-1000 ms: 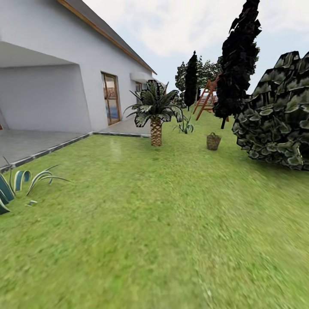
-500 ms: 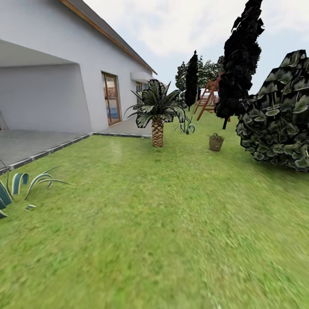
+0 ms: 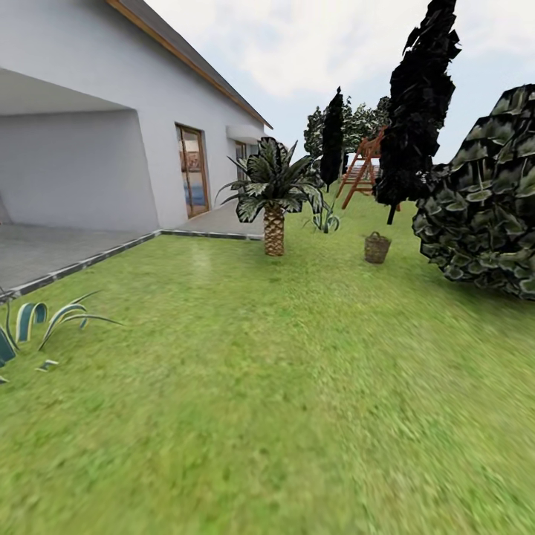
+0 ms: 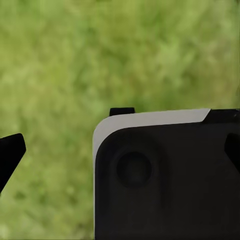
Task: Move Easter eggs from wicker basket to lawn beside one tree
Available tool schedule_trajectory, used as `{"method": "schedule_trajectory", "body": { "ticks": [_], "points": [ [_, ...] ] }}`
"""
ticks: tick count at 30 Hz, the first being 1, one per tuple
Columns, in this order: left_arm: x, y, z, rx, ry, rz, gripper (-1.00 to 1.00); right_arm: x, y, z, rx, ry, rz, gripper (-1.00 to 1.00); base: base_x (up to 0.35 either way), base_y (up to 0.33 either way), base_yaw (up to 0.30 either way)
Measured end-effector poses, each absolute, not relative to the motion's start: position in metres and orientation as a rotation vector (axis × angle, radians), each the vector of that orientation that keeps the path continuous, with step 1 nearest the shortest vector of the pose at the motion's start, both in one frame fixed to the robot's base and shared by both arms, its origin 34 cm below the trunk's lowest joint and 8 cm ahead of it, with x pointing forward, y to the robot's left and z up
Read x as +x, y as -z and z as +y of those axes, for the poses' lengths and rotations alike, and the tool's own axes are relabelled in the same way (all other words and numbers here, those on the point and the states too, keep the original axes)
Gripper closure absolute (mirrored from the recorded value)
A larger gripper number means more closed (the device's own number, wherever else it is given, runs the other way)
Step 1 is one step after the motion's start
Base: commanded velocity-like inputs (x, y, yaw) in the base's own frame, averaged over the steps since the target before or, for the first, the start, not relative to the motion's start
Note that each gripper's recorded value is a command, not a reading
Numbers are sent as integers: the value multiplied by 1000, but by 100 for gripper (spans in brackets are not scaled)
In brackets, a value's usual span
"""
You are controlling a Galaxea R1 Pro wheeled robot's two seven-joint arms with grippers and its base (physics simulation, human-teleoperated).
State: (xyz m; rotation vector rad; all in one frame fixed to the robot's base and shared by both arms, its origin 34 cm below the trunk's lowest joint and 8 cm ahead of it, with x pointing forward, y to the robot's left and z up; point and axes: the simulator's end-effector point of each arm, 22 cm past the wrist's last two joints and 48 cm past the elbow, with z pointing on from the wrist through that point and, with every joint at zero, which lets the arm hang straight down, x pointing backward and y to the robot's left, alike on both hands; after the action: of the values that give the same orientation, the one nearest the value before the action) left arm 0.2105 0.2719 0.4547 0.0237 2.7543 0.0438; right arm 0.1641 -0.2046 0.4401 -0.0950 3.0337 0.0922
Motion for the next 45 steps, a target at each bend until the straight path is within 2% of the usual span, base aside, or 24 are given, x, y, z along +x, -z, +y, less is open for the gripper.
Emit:
{"method": "schedule_trajectory", "body": {
  "ticks": [11, 45],
  "points": [
    [210, -455, 272, 24, -44, 2755, -100, 164, -440, -205, -95, -92, 3033, -100, 207, 1, 0],
    [211, -455, 272, 24, -44, 2753, -100, 164, -440, -206, -82, -88, 3034, -100, 323, 0, 0]
  ]
}}
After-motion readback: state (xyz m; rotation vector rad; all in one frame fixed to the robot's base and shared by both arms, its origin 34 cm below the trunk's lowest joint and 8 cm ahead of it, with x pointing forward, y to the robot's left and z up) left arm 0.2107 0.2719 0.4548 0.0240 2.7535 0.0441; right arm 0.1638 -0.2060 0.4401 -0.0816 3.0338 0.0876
